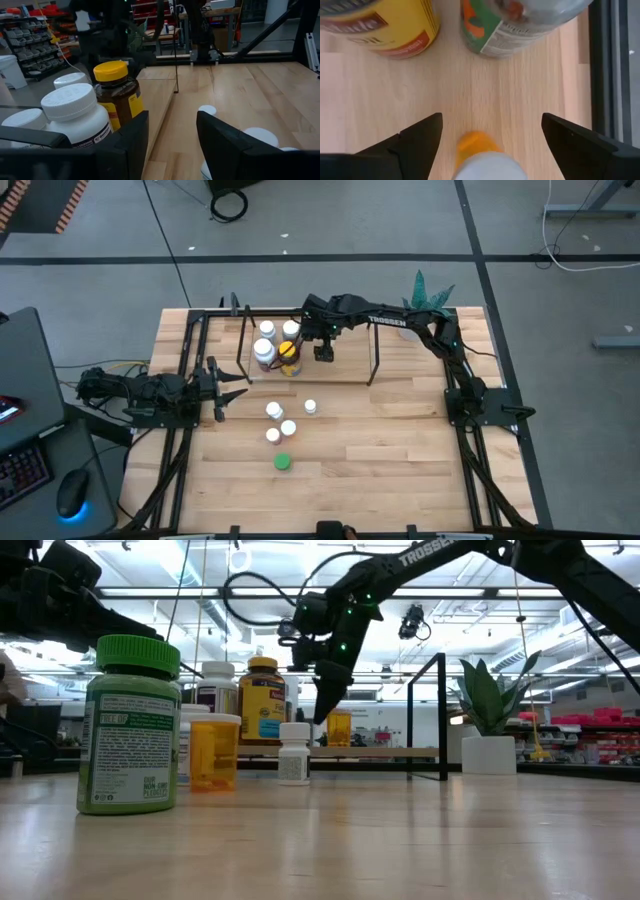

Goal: Pick and place medicine bottles onto shelf by color
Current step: Put the right orange bottle on the shelf

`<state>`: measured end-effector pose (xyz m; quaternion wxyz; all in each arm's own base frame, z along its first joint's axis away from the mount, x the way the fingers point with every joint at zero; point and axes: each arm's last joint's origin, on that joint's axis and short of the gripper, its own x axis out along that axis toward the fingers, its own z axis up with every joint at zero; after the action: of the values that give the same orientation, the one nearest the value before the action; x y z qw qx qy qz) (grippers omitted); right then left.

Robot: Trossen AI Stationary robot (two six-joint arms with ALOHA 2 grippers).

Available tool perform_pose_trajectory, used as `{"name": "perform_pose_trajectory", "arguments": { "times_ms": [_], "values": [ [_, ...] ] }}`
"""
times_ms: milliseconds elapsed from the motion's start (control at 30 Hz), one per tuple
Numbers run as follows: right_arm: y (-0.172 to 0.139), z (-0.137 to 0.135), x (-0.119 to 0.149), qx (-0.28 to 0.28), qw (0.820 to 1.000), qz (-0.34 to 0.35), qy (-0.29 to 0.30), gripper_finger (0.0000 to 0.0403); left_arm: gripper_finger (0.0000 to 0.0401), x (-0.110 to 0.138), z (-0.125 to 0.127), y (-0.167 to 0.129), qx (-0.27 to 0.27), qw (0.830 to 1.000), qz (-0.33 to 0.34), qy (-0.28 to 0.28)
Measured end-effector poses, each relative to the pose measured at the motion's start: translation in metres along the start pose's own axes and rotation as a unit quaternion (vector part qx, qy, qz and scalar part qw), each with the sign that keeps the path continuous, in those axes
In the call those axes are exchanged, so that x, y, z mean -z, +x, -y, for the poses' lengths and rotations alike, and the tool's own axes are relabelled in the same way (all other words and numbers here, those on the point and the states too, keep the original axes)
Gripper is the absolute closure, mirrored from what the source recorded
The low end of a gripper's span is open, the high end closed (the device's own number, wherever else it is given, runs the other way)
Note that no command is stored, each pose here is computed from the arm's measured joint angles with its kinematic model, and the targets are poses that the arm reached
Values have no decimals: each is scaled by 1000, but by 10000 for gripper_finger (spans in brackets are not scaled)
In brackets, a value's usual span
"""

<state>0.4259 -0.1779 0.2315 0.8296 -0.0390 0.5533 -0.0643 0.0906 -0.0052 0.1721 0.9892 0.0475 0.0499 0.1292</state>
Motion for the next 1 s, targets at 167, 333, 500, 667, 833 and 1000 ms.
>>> {"name": "perform_pose_trajectory", "arguments": {
  "times_ms": [167, 333, 500, 667, 833, 1000],
  "values": [
    [-17, 3, -8, 6, 1000, 3, 0, 52, 224, 0, 0, 0, 0, 1000, 0, 0],
    [-34, 5, -13, 16, 1000, -1, 0, 52, 221, 0, 0, 0, 0, 1000, 0, 0],
    [-49, 5, -17, 29, 1000, -7, -3, 53, 226, 0, 0, 0, 0, 1000, 0, -6],
    [-62, 0, -20, 40, 999, -13, -10, 53, 226, 0, 0, 0, 0, 999, 0, -52],
    [-75, -6, -21, 65, 997, -37, -19, 53, 222, 0, 0, 0, 0, 999, 0, -54],
    [-86, -11, -19, 60, 996, -62, -5, 53, 222, 0, 0, 0, 0, 998, 0, -67]
  ]
}}
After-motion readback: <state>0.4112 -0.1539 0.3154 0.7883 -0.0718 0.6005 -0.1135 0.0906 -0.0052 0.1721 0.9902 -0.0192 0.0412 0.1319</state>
